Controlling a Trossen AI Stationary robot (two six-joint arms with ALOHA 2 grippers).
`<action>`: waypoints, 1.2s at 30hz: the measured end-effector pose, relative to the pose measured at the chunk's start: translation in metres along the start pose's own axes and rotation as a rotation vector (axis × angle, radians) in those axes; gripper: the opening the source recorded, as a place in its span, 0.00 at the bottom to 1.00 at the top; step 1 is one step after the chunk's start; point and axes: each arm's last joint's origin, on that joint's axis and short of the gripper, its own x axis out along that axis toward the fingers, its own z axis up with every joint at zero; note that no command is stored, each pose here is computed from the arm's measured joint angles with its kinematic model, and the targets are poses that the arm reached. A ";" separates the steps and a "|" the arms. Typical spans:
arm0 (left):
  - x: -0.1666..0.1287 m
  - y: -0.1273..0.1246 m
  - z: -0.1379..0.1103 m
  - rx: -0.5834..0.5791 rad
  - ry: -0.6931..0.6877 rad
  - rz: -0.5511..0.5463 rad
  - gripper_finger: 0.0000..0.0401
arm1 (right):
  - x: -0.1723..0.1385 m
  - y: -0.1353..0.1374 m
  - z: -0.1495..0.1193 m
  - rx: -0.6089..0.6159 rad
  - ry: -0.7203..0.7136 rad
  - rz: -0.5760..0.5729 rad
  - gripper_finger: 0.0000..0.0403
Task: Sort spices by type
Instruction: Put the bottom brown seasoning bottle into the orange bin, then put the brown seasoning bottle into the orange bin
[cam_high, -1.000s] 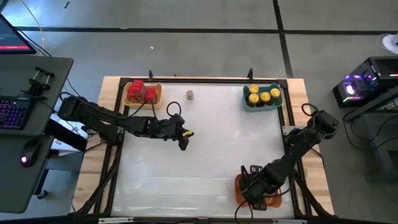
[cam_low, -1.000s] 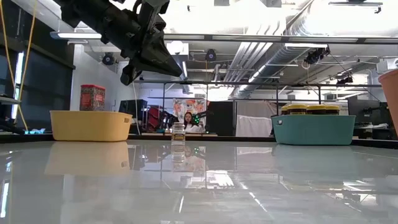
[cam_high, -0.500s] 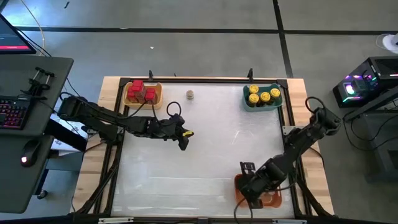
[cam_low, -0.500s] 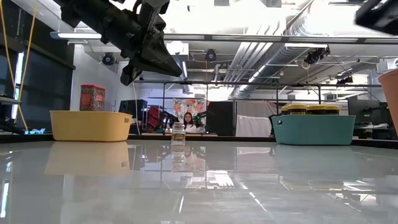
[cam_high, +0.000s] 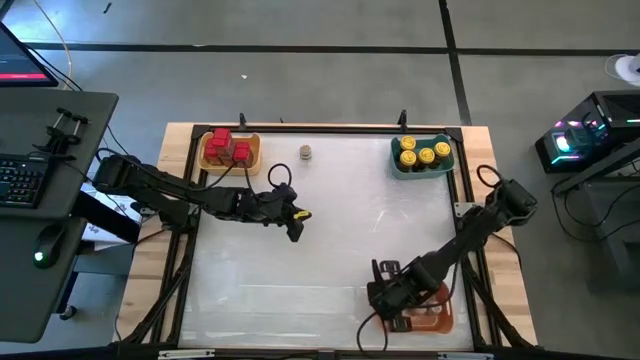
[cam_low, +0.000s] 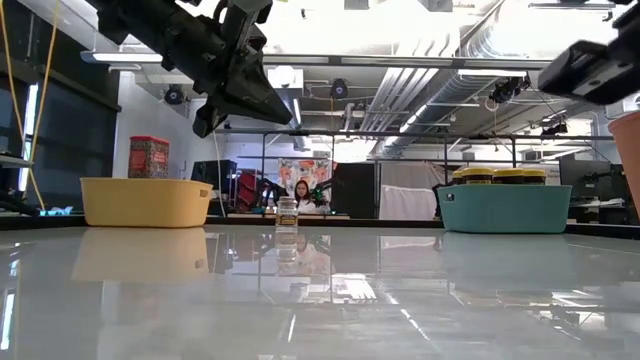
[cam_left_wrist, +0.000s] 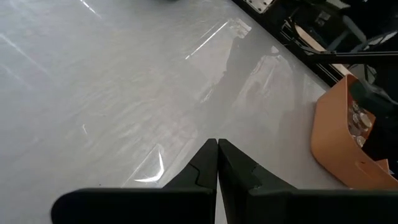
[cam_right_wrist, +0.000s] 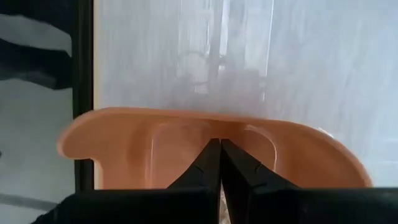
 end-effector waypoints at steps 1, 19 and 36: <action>0.000 0.000 0.000 0.000 0.000 0.000 0.00 | 0.002 0.000 0.000 -0.005 0.011 0.003 0.00; 0.000 0.000 0.000 0.005 0.000 0.000 0.00 | 0.010 0.010 -0.008 0.057 0.098 0.067 0.00; -0.002 0.000 0.002 0.051 0.029 -0.045 0.00 | -0.019 0.013 -0.008 0.036 0.081 0.029 0.00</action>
